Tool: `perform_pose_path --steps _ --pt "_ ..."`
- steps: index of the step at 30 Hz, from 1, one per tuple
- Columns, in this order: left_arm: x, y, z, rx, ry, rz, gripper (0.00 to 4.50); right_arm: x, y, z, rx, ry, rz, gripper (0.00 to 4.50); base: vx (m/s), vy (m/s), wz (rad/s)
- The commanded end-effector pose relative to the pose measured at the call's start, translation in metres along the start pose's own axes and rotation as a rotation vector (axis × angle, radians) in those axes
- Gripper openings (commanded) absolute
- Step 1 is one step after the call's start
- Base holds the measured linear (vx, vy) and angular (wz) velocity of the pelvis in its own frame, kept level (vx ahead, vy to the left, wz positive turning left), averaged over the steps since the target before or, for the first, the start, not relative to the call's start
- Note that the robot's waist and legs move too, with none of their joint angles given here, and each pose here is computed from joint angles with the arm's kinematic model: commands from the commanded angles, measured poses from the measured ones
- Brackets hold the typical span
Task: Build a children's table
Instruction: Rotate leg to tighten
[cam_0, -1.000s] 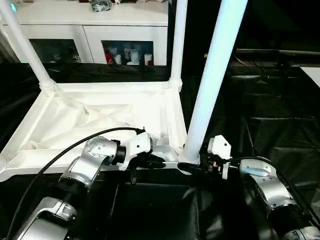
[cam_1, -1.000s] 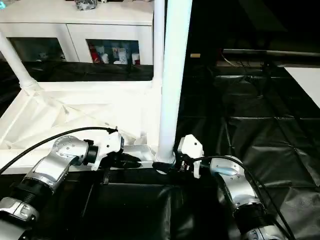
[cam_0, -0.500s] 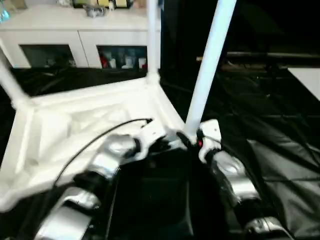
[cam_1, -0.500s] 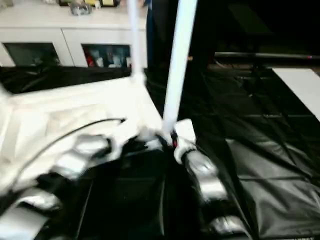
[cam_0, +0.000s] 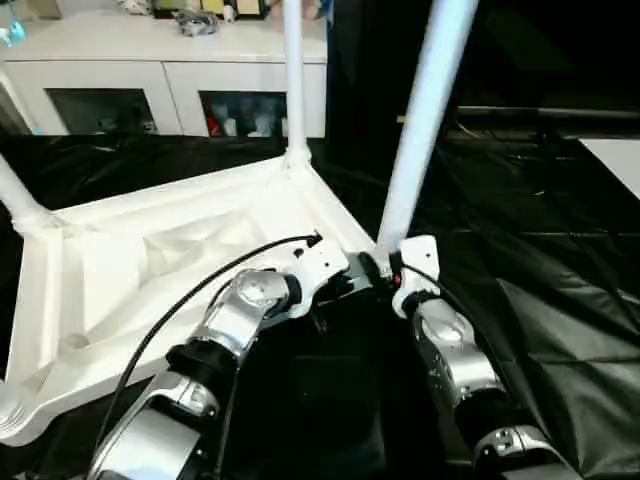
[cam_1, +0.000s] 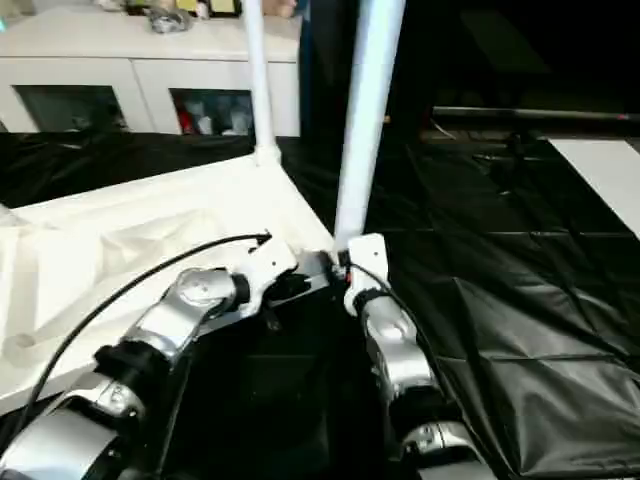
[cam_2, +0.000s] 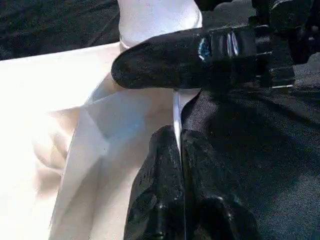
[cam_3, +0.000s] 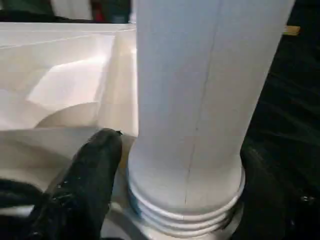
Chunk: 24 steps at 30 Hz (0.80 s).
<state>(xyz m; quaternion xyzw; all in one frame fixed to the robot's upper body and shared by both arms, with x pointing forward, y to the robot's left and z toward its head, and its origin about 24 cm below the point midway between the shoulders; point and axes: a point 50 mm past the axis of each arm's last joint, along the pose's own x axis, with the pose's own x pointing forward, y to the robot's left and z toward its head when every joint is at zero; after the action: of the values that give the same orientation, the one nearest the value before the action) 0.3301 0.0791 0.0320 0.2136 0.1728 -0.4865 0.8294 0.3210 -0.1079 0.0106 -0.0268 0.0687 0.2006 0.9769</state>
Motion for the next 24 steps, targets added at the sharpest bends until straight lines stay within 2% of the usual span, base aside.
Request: perform_pose_path --steps 1,5,9,15,19,24 --pt "-0.005 -0.013 -0.04 -0.058 0.165 -0.071 0.0 -0.001 0.01 0.007 -0.023 -0.041 0.142 3.79 0.0 0.0 0.0" --pt "-0.021 -0.01 -0.048 -0.038 0.192 -0.159 0.0 -0.018 -0.003 0.019 -0.106 -0.076 0.377 3.79 0.0 0.0 0.0" --pt "-0.035 -0.008 -0.049 0.012 0.196 -0.264 0.0 -0.036 -0.015 0.021 -0.179 -0.06 0.538 3.79 0.014 -0.009 -0.02" --pt "-0.056 -0.013 -0.048 0.013 0.202 -0.444 0.0 -0.052 -0.029 0.023 -0.221 -0.011 0.646 3.79 0.017 -0.006 0.0" --pt "-0.062 -0.014 -0.05 0.04 0.226 -0.473 0.0 -0.055 -0.03 0.023 -0.233 0.003 0.679 3.79 0.0 0.0 0.0" --pt "-0.062 -0.012 -0.049 0.045 0.22 -0.444 0.0 -0.054 -0.023 0.023 -0.222 0.004 0.723 3.79 0.0 0.0 0.0"
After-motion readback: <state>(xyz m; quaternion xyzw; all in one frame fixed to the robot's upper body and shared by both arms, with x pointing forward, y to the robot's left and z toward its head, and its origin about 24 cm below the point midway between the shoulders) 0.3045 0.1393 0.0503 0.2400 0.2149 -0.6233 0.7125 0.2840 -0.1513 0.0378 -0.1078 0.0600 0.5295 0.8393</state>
